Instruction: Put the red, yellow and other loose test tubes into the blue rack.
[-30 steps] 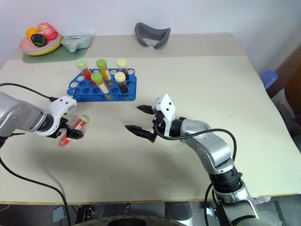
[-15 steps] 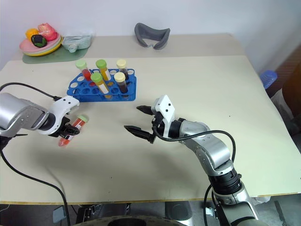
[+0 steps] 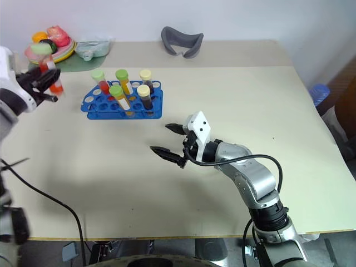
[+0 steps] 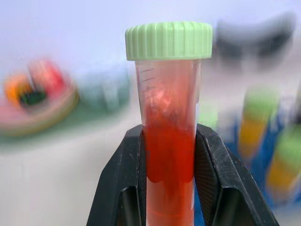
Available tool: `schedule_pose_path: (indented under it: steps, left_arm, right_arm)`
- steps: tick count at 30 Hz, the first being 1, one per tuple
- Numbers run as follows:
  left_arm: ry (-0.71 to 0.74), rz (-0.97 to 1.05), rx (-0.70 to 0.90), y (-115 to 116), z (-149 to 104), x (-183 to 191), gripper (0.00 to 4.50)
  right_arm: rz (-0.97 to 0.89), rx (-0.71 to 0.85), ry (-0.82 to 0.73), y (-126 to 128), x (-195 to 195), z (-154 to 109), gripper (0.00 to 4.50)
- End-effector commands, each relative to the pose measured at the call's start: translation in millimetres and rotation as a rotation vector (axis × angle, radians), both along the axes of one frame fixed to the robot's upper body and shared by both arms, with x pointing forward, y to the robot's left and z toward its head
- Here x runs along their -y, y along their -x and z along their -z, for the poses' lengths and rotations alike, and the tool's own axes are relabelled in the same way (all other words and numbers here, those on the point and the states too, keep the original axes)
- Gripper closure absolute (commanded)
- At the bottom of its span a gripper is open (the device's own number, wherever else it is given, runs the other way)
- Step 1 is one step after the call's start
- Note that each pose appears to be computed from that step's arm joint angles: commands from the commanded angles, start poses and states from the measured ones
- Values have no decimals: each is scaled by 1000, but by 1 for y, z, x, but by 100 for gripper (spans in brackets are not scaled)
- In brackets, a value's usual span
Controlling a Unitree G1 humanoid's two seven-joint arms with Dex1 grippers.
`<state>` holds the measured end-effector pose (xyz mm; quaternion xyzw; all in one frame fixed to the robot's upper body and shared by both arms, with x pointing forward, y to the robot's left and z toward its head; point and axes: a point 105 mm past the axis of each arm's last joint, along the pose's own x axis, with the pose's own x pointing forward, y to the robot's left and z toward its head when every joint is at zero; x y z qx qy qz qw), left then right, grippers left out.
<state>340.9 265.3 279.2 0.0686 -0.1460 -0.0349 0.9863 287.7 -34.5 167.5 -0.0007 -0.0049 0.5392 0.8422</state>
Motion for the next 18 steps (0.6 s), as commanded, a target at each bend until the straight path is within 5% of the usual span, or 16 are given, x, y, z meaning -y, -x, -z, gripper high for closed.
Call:
schedule_pose_path:
  steps: [1, 7, 18]
  left_arm:
    - [-105, -83, 161, -2, 4, 11, 375]
    - [-61, -104, 198, -22, 49, 22, 375]
    - [9, -53, 157, -43, 84, 34, 375]
  right_arm:
    - [13, 43, -33, -6, -1, -13, 26]
    - [18, 58, -34, -8, -2, -15, 26]
    - [56, 65, -37, -7, 3, -16, 26]
